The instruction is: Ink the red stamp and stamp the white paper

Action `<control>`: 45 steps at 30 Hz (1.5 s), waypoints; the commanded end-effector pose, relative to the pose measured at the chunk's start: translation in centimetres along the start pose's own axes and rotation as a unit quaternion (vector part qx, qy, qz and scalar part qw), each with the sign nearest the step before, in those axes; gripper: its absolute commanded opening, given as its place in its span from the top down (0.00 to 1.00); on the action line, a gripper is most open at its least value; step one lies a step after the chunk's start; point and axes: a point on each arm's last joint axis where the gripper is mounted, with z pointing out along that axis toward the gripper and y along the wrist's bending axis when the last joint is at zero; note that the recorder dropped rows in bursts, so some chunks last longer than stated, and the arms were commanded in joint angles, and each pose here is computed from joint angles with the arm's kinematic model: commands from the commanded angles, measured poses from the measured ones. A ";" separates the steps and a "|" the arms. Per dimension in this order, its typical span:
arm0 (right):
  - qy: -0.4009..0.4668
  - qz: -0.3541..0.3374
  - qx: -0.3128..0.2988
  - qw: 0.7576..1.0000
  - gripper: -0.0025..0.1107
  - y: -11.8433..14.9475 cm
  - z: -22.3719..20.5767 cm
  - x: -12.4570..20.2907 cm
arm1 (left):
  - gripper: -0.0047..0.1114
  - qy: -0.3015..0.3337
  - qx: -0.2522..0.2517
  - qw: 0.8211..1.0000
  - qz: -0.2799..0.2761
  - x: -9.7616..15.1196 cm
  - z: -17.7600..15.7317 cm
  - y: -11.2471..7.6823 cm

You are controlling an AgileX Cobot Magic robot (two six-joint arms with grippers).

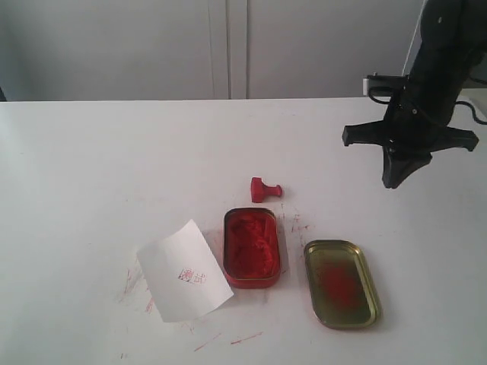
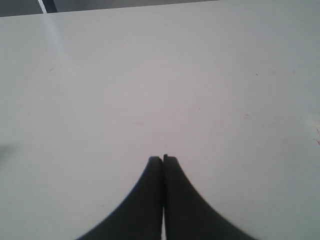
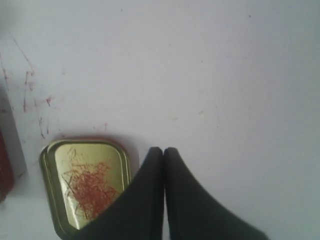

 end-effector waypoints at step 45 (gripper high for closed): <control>-0.222 0.105 -0.002 0.969 0.98 -7.7 -8.1 14.4 | 0.96 0.002 0.000 1.000 -0.001 0.2 0.0 0.0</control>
